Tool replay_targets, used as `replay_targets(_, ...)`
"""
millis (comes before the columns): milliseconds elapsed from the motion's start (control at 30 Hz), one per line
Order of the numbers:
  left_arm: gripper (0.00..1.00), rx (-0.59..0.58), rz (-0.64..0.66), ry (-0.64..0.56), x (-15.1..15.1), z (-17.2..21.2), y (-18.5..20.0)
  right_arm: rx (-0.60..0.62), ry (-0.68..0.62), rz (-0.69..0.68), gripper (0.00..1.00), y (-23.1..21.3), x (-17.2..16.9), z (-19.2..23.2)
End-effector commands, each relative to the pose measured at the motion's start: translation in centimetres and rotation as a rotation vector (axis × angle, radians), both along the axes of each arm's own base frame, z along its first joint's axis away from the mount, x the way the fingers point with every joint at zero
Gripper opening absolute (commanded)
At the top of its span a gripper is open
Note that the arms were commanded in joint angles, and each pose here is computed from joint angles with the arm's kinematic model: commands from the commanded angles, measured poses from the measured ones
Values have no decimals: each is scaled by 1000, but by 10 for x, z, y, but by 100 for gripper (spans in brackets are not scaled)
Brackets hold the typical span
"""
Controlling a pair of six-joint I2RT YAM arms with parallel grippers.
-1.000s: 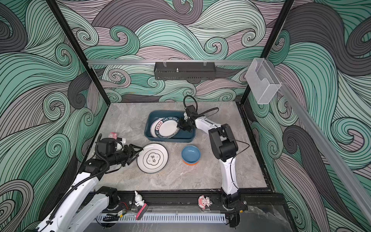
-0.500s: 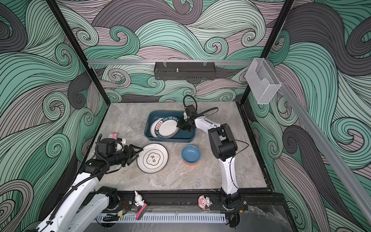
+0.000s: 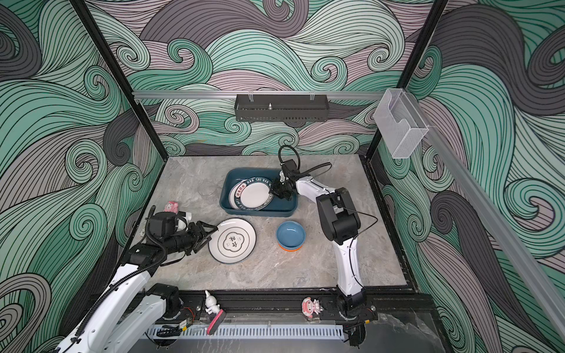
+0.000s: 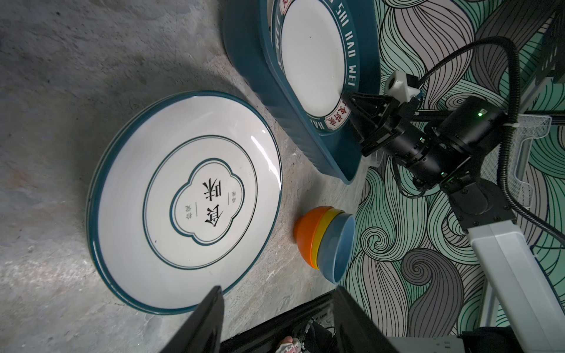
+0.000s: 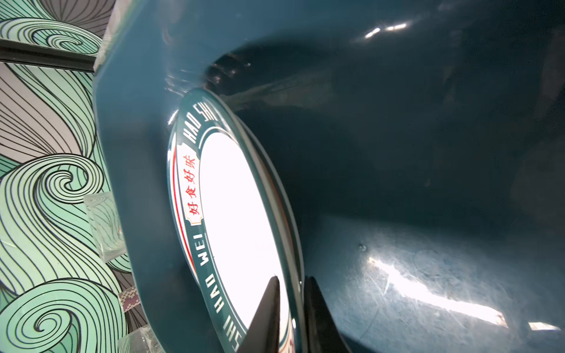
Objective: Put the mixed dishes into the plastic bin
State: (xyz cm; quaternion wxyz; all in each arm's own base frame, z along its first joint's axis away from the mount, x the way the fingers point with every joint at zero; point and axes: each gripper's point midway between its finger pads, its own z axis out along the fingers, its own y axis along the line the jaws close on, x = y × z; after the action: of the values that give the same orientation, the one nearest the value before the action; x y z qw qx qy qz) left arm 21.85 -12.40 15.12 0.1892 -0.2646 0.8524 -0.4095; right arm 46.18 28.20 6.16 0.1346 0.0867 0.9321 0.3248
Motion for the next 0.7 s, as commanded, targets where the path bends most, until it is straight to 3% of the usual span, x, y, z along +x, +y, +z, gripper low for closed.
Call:
replay_targets(0,59,4,7,-15,1,2,0,-33,-7,9,18,0,2,-3)
replay_targets(667,59,11,12,-9,1,-2,2,-60,14,37,22,2,-3,-2)
